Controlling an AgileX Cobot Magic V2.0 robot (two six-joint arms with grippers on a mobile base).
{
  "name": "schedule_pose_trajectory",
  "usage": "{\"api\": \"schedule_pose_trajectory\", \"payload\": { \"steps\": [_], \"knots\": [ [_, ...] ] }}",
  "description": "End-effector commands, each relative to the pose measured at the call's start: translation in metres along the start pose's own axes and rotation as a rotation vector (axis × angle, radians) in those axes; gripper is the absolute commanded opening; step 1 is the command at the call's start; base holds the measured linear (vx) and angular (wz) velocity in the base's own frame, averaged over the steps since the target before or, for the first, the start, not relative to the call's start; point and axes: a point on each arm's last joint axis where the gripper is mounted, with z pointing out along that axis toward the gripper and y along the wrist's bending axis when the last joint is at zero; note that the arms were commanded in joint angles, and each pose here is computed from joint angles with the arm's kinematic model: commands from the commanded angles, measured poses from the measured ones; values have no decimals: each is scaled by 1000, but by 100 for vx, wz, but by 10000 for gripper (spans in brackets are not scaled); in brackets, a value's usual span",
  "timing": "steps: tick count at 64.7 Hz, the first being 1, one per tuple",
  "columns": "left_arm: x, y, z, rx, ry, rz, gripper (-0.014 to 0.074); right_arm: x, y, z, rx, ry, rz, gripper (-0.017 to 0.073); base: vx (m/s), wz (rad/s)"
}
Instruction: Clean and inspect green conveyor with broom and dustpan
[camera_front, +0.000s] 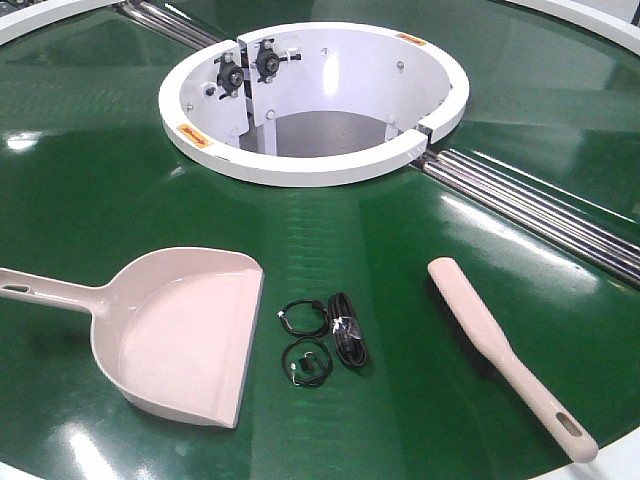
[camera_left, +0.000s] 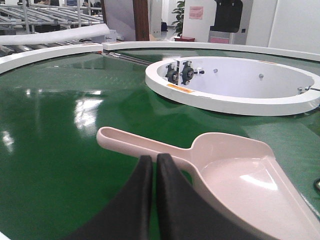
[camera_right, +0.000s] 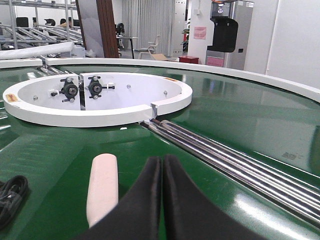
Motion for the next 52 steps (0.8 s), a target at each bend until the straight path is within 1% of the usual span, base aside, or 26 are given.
{"api": "schedule_pose_trajectory", "payload": {
  "steps": [1, 24, 30, 36, 41, 46, 52],
  "knots": [
    [-4, 0, -1, 3, -73, -13, -6, -6, 0, -1, 2, -82, -12, -8, 0, 0],
    [-7, 0, -1, 2, -106, -13, -6, -6, 0, -1, 2, -82, -12, -8, 0, 0],
    [-15, 0, -2, -2, -192, -13, -6, -6, 0, -1, 2, -82, -12, -8, 0, 0],
    [-38, 1, -9, -7, -380, -13, -6, -6, 0, -1, 2, -82, -12, -8, 0, 0],
    [-59, 1, -15, -7, -449, -14, -6, -6, 0, -1, 2, -82, -12, -8, 0, 0],
    [-81, 1, -19, -4, -450, -14, -6, -6, 0, -1, 2, -82, -12, -8, 0, 0],
    [-106, 0, -14, 1, -357, -13, -6, -6, 0, -1, 2, -82, -12, -8, 0, 0]
  ]
}}
